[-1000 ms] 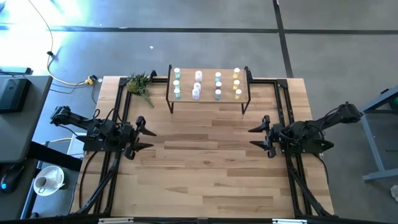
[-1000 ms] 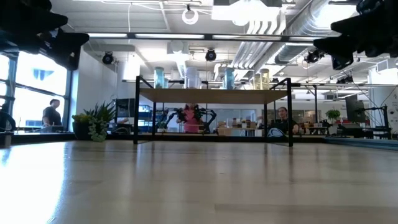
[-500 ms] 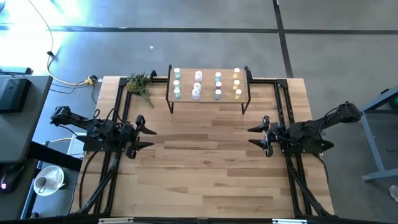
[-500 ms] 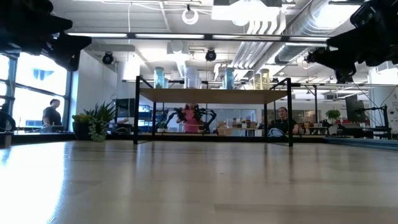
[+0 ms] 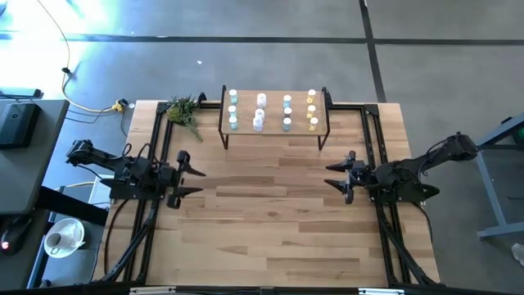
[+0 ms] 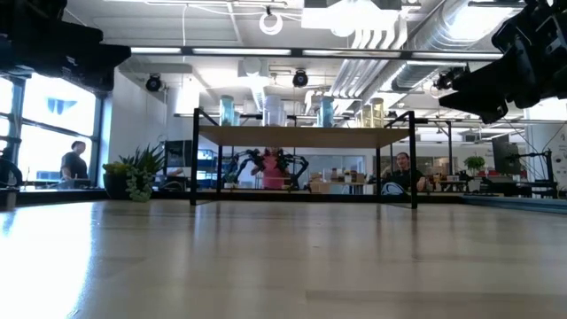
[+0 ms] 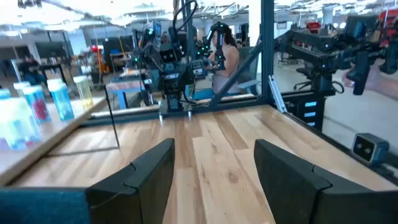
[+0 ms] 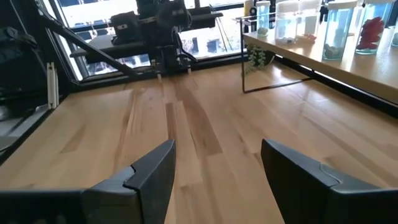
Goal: Pick and place medicine bottles onto shelf by color
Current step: Return to home position
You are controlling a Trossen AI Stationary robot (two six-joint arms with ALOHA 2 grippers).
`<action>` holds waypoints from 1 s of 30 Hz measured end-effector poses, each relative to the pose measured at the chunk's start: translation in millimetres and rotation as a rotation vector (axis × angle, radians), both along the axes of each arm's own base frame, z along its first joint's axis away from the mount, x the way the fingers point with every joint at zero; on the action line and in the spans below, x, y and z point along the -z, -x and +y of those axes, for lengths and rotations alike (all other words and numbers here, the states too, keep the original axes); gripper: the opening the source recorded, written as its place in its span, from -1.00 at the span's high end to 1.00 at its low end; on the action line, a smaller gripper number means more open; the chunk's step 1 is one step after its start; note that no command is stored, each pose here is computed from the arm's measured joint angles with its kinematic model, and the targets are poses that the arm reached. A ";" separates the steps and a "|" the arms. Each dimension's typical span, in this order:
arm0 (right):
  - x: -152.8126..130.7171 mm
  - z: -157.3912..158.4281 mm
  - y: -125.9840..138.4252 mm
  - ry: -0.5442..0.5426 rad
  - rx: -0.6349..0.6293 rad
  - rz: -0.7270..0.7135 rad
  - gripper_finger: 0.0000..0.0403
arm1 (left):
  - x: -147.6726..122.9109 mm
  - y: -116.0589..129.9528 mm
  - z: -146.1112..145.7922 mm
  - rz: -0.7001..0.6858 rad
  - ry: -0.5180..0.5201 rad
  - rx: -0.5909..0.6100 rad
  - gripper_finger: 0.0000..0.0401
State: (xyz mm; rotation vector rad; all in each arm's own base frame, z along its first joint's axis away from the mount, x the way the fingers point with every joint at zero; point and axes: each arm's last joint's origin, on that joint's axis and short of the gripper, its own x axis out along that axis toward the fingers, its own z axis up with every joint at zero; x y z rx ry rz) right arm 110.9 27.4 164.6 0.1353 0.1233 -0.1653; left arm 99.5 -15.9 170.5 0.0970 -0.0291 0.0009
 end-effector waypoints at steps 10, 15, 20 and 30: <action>1.2 -0.1 0.2 0.005 0.000 0.012 -0.13 | -5.8 0.3 0.1 -0.058 0.046 0.000 -0.05; 1.4 -0.1 0.2 0.006 -0.001 0.015 -0.13 | -5.0 0.3 0.2 -0.050 0.059 -0.001 -0.05; 1.2 0.0 0.2 0.006 -0.001 0.015 -0.13 | -5.0 0.3 0.2 -0.050 0.059 -0.001 -0.05; 1.2 0.0 0.2 0.006 -0.001 0.015 -0.13 | -4.9 0.3 0.2 -0.049 0.059 -0.001 -0.05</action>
